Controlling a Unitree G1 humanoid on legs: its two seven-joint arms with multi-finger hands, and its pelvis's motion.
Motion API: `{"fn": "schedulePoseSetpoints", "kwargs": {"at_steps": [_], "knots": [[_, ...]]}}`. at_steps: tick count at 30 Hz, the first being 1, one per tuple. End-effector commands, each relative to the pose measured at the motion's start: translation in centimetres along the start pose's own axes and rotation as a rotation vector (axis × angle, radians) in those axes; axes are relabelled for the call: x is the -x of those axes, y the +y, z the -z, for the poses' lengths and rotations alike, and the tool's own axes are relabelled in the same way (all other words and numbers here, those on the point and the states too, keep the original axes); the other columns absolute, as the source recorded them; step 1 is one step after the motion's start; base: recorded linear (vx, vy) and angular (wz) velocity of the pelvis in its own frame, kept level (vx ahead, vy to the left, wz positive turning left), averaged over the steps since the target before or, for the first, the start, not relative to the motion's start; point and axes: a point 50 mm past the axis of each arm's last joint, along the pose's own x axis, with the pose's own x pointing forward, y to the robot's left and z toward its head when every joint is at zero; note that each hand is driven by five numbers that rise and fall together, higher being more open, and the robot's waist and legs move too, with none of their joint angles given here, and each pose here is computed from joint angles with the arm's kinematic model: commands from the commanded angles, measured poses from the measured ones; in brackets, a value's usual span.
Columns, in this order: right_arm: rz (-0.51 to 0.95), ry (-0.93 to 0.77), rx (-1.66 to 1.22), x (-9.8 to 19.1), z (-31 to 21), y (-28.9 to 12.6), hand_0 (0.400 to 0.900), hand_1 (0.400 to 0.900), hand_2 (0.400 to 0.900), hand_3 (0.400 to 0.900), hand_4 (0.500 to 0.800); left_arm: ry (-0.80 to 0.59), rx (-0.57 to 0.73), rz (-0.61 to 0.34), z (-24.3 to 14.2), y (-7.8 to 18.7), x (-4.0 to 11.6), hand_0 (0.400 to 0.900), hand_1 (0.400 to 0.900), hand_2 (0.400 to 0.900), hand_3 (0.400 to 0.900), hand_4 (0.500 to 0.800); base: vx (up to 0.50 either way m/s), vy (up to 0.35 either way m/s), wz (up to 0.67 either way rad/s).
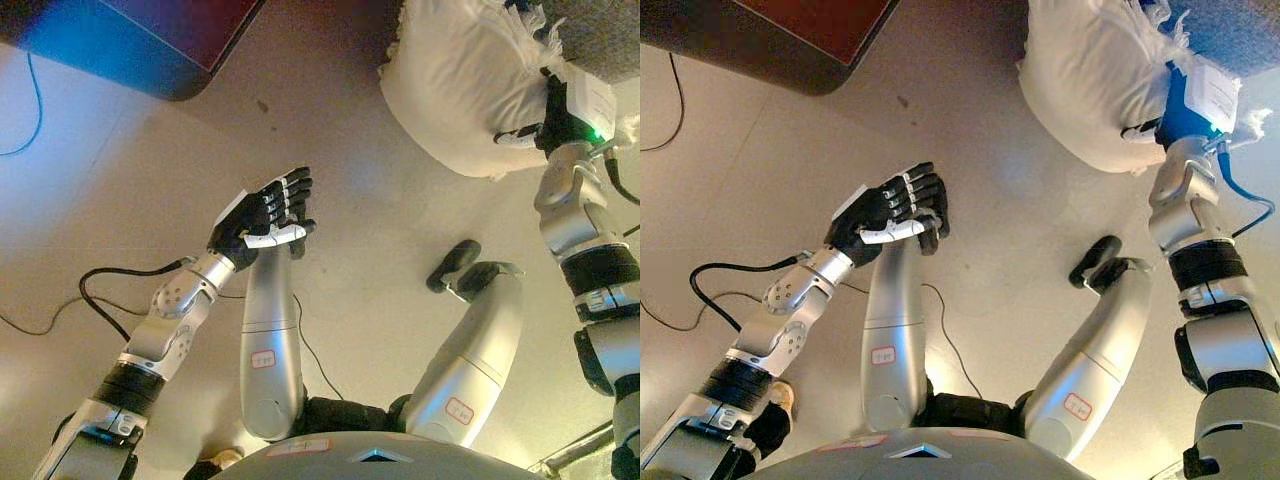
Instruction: Pick up the pillow and put it on the sofa.
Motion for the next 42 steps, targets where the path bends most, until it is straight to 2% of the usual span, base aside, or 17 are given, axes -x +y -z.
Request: {"fn": "schedulePoseSetpoints", "kwargs": {"at_steps": [1, 4, 11, 20, 21, 22, 33, 42], "knots": [[0.060, -0.018, -0.005, -0.5, -0.4, -2.3, 0.900, 0.900, 0.900, 0.900, 0.800, -0.154, 0.001, 0.082, -3.1, -1.2, -0.2, 0.900, 0.900, 0.900, 0.900, 0.800, 0.018, -0.023, 0.09], [0.060, -0.004, -0.003, -0.7, -0.6, -2.2, 0.900, 0.900, 0.900, 0.900, 0.800, -0.150, 0.005, 0.091, -2.8, -1.4, -0.3, 0.900, 0.900, 0.900, 0.900, 0.800, 0.009, -0.007, 0.06], [0.207, 0.118, 0.056, -1.7, -0.6, -2.9, 0.900, 0.900, 0.900, 0.900, 0.800, -0.155, 0.024, 0.104, -2.7, -2.2, -1.3, 0.900, 0.900, 0.900, 0.900, 0.800, 0.004, 0.003, 0.08], [0.223, 0.281, 0.047, -2.6, -1.0, -3.5, 0.900, 0.900, 0.900, 0.900, 0.800, -0.183, 0.065, 0.129, -2.5, -3.6, -2.1, 0.900, 0.900, 0.900, 0.900, 0.800, -0.008, 0.022, 0.10], [0.215, 0.298, 0.045, -2.7, -0.9, -3.5, 0.557, 0.557, 0.557, 0.557, 0.594, -0.188, 0.068, 0.133, -2.5, -3.8, -2.2, 0.900, 0.900, 0.900, 0.900, 0.800, -0.005, 0.053, 0.03], [0.216, 0.313, 0.038, -2.7, -0.7, -3.5, 0.400, 0.400, 0.400, 0.400, 0.500, -0.191, 0.074, 0.134, -2.5, -3.9, -2.1, 0.900, 0.900, 0.900, 0.900, 0.800, -0.005, 0.074, 0.03], [0.236, 0.303, -0.132, -3.0, -2.2, -3.3, 0.400, 0.400, 0.400, 0.400, 0.500, -0.232, 0.120, 0.136, -2.3, -5.4, -2.3, 0.900, 0.900, 0.900, 0.900, 0.800, -0.009, 0.067, -0.04], [0.322, 0.282, -0.205, -3.0, -2.6, -3.9, 0.400, 0.400, 0.400, 0.400, 0.500, -0.255, 0.151, 0.125, -2.3, -5.8, -2.4, 0.900, 0.900, 0.900, 0.900, 0.800, 0.004, 0.042, 0.02]]}}
